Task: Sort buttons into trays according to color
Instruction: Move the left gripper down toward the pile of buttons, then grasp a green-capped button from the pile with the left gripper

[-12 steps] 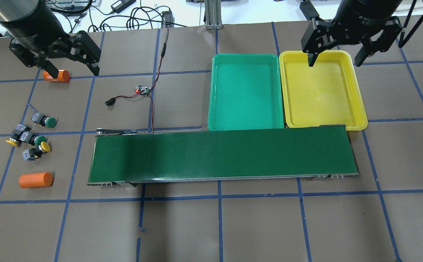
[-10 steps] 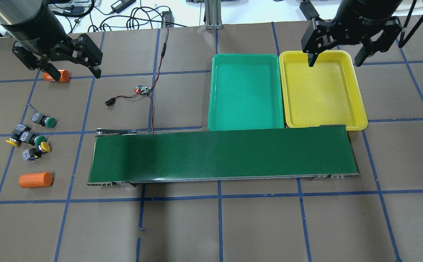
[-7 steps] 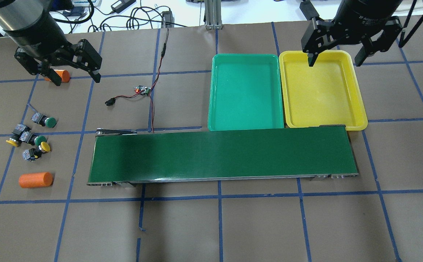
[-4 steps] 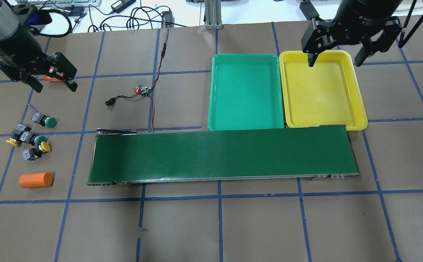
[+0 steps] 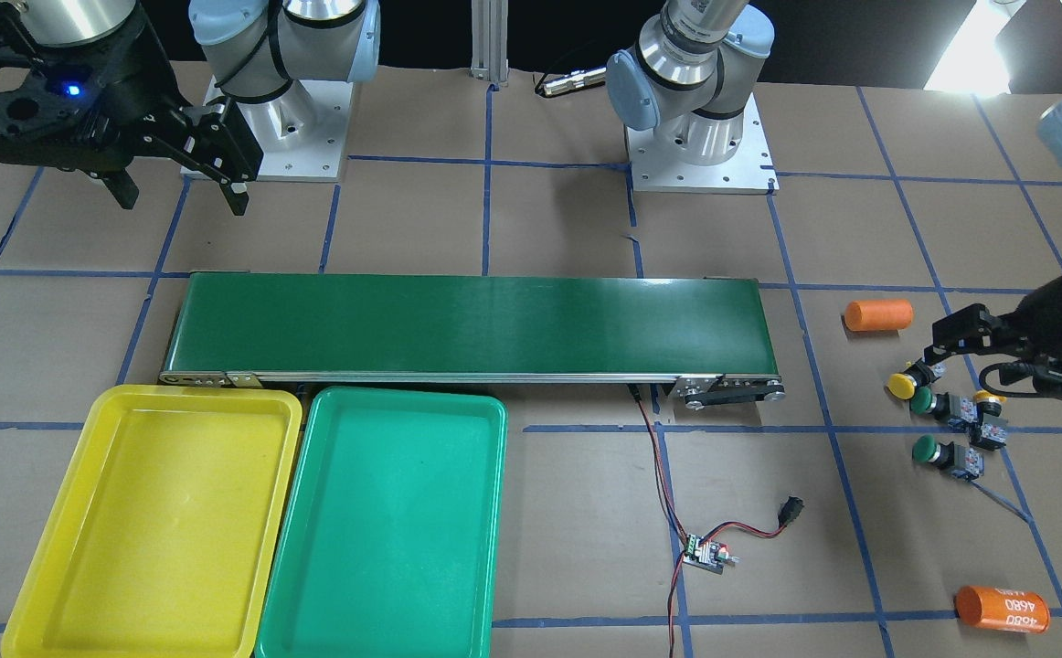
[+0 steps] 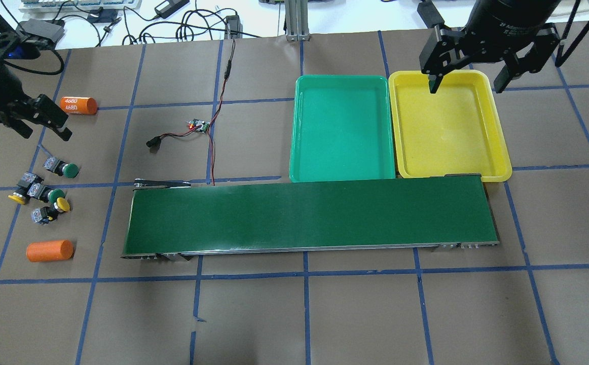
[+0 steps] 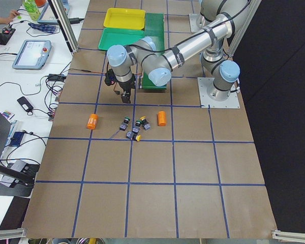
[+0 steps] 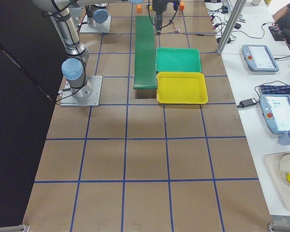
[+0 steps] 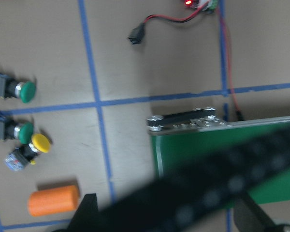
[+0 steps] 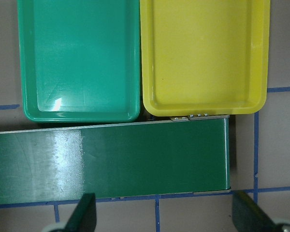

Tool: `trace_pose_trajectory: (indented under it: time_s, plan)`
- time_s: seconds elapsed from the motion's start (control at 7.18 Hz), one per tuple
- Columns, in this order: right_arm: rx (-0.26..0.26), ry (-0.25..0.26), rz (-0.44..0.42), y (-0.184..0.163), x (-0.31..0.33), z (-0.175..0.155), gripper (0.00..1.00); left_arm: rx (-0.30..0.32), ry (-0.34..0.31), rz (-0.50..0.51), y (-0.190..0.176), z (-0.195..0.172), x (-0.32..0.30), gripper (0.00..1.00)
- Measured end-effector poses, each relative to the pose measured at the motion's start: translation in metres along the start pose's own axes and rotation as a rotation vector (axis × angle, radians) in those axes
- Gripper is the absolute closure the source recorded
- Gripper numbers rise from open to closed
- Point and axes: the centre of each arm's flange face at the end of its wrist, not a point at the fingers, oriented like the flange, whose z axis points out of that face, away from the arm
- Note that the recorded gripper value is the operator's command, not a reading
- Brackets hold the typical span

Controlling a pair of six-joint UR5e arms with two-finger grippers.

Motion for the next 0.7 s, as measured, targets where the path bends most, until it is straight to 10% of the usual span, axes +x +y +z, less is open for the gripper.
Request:
trace_pose_trajectory:
  time_s: [0.7]
  plan:
    - [0.003,0.000,0.001,0.000,0.000,0.000,0.00,0.016,-0.039,0.296,-0.016,0.087,-0.076,0.00]
